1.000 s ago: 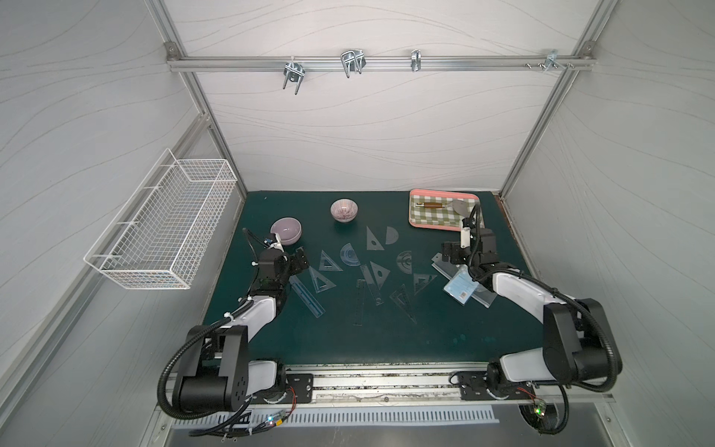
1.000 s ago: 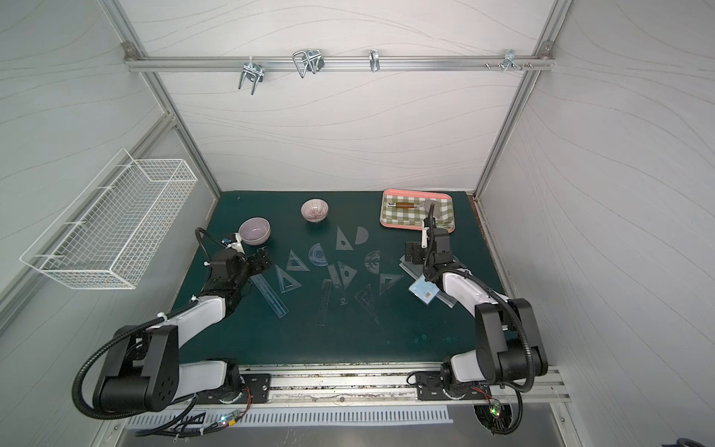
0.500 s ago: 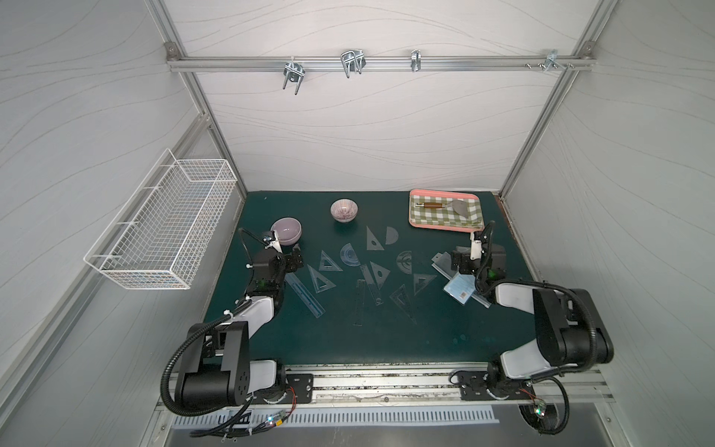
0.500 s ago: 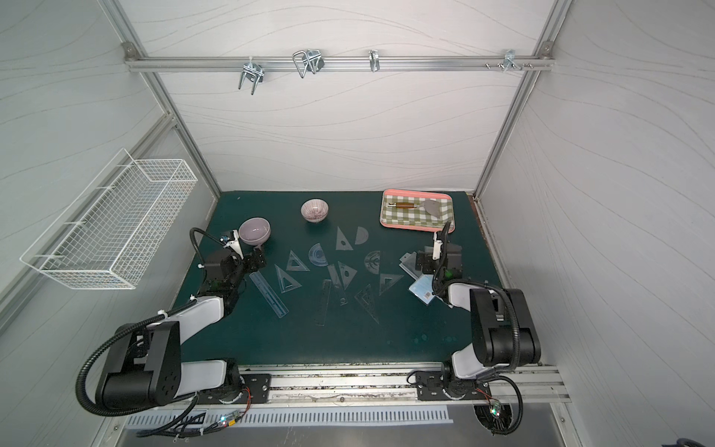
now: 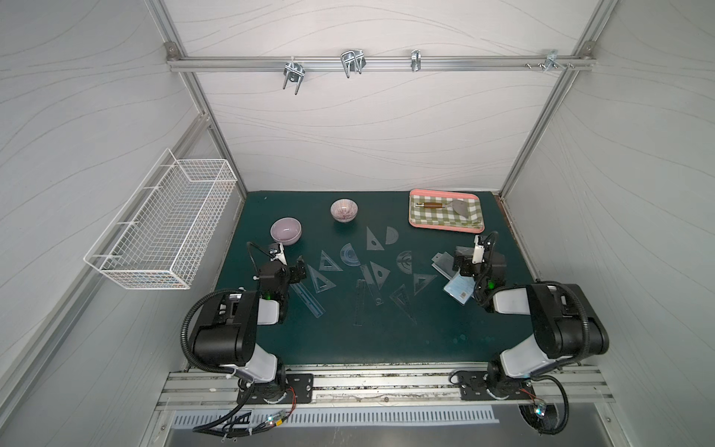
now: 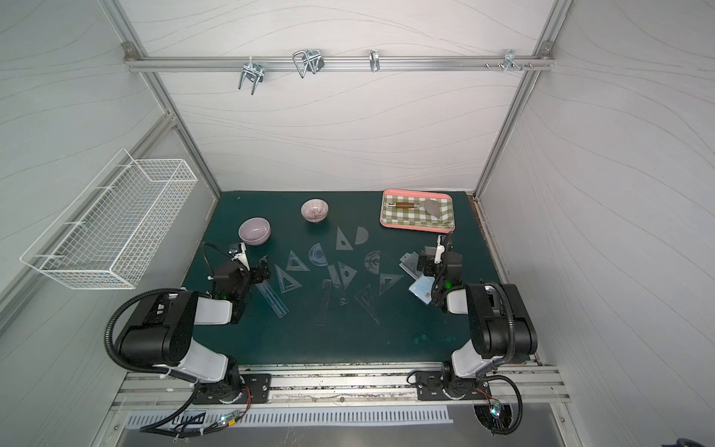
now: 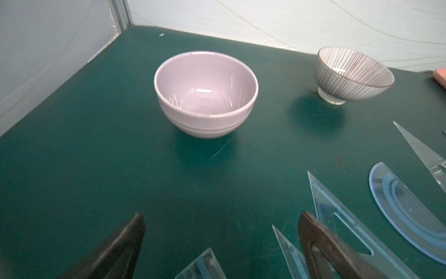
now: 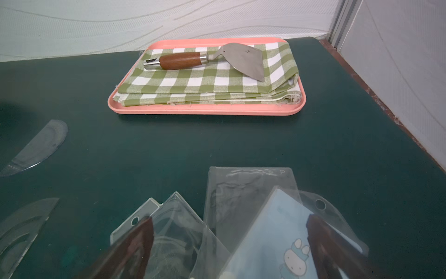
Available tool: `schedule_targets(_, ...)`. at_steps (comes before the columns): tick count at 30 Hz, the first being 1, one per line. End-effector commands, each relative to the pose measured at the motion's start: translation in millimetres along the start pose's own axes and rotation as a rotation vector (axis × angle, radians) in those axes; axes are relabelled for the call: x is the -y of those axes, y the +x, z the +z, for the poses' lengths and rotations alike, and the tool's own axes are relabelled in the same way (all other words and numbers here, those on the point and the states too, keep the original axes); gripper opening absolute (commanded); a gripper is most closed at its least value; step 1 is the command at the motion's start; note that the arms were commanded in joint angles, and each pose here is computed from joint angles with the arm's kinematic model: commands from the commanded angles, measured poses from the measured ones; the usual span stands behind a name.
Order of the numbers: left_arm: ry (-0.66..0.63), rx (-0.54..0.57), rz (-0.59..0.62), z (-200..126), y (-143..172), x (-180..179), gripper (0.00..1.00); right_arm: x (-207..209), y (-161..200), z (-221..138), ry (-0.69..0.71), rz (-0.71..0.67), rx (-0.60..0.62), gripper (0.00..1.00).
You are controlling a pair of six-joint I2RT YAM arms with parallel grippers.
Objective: Open the ruler set and take out the ruler
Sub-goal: Reset both arms
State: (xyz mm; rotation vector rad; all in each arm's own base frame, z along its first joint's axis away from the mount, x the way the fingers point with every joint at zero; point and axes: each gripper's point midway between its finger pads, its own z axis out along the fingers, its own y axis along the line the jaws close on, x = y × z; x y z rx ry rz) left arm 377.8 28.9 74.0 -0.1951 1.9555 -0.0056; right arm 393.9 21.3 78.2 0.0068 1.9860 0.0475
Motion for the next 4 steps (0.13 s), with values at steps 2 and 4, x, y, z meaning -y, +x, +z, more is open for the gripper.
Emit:
schedule_targets(2, 0.015, 0.076, 0.02, 3.2, -25.1, 4.8, 0.99, -1.4, -8.1, 0.1, -0.01, 0.001, 0.048, 0.99)
schedule_targets(4, 0.009, 0.057, 0.018, 4.0, -23.7, 4.1, 0.99, -1.8, -8.7, 0.3, -0.015, 0.003, 0.047, 0.99)
